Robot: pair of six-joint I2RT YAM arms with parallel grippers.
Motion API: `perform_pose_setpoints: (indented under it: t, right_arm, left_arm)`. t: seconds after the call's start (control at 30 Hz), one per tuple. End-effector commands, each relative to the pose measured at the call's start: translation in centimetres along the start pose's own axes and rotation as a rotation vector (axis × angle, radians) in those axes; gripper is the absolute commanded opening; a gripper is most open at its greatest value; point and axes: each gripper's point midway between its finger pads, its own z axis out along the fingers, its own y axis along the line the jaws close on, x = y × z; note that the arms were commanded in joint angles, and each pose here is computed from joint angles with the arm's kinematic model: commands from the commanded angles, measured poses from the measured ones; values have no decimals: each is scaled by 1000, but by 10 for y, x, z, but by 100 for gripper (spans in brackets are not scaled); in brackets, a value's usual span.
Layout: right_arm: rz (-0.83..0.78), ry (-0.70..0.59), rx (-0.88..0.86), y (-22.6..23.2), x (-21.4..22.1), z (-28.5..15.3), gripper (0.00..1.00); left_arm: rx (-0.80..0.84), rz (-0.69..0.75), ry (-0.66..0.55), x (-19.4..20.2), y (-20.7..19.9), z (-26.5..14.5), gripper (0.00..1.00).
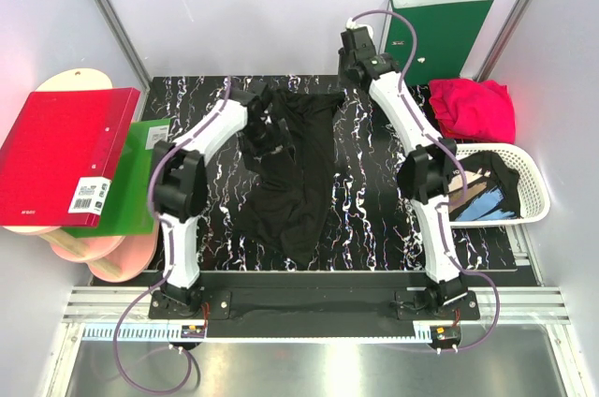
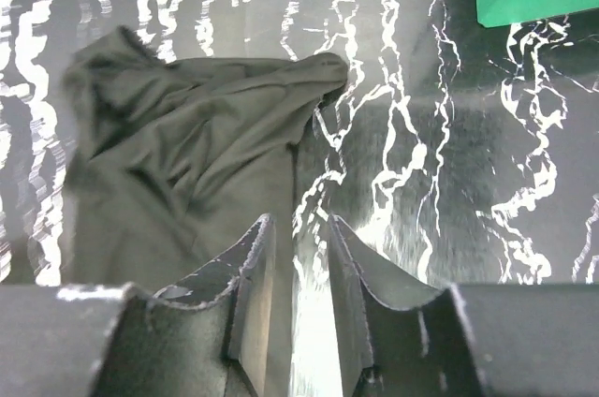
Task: Fold and stack the t-shirts
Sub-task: Rotate the tshirt 80 degrees
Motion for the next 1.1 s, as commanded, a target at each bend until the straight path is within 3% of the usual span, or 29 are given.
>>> perform_pose_setpoints:
  t: [0.0, 0.13, 0.23, 0.27, 0.3, 0.37, 0.4, 0.63, 0.77, 0.9, 0.93, 1.0, 1.03, 1.07]
  right_arm:
    - [-33, 37, -45, 8, 2, -49, 37]
    - [15, 293, -175, 13, 64, -65, 37]
    - [205, 530, -283, 2, 120, -83, 36]
    - [293, 528, -321, 4, 122, -83, 36]
    - [360, 594, -332, -6, 151, -96, 36]
    - [514, 584, -437, -8, 150, -103, 35]
    - [563, 633, -448, -12, 175, -113, 35]
    - [836, 849, -619, 6, 251, -146, 35]
    - [957, 904, -651, 8, 279, -149, 35]
    - [960, 913, -658, 8, 281, -155, 35]
    - [972, 935, -674, 9, 280, -158, 35]
    - [979, 968, -677, 11, 283, -160, 35]
    - [986, 999, -687, 12, 285, -164, 36]
    - [993, 1024, -686, 12, 288, -164, 37]
  left_arm:
    - [7, 94, -82, 9, 10, -42, 99]
    - [-121, 87, -51, 28, 58, -31, 99]
    - [-180, 23, -33, 37, 95, -24, 99]
    - [-189, -22, -15, 43, 112, -20, 99]
    - [-175, -39, -9, 46, 118, -18, 99]
    - [-176, -77, -2, 52, 138, -9, 99]
    - [-172, -83, 2, 54, 143, -7, 99]
    - [-135, -61, 20, 60, 154, 17, 99]
    - [-117, -82, 67, 72, 160, 38, 98]
    - [-102, -91, 115, 84, 163, 50, 78]
    - [-100, -93, 134, 90, 165, 52, 49]
    - [-76, -99, 159, 97, 163, 52, 15]
    - [-72, -102, 168, 102, 164, 52, 0]
    - [-61, -104, 177, 105, 163, 51, 0]
